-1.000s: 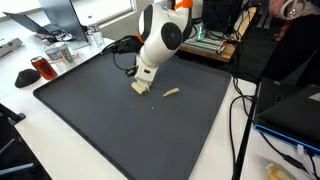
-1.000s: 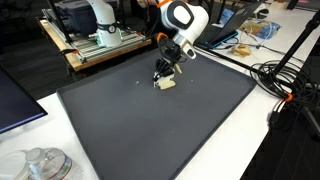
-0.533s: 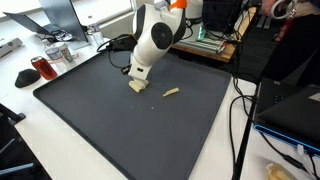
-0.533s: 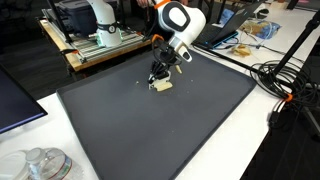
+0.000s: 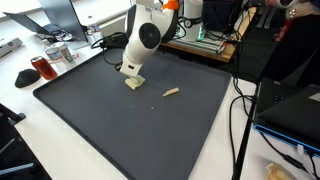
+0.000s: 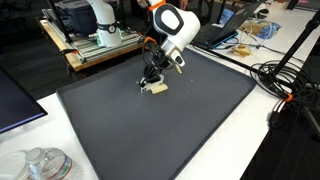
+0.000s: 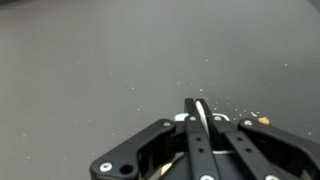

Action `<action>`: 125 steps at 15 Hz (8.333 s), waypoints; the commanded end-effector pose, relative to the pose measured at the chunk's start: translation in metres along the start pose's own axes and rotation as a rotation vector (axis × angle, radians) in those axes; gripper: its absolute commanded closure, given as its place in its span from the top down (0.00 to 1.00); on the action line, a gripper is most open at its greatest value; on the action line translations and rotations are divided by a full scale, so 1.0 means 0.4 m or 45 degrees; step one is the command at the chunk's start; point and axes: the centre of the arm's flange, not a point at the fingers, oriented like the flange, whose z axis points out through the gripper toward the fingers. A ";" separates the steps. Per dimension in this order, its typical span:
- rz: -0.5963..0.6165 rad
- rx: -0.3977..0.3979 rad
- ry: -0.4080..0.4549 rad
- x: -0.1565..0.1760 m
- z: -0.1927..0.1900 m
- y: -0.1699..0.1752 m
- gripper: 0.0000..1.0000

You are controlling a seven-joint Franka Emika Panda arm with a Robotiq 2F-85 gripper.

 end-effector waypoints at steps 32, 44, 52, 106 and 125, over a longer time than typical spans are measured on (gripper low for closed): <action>-0.002 -0.037 0.623 -0.091 -0.438 -0.086 0.01; 0.069 0.039 0.709 -0.037 -0.322 -0.069 0.01; 0.261 0.120 0.690 -0.078 -0.285 -0.107 0.01; 0.574 0.267 0.963 -0.151 -0.254 -0.089 0.01; 0.409 0.606 0.908 -0.193 -0.071 0.173 0.01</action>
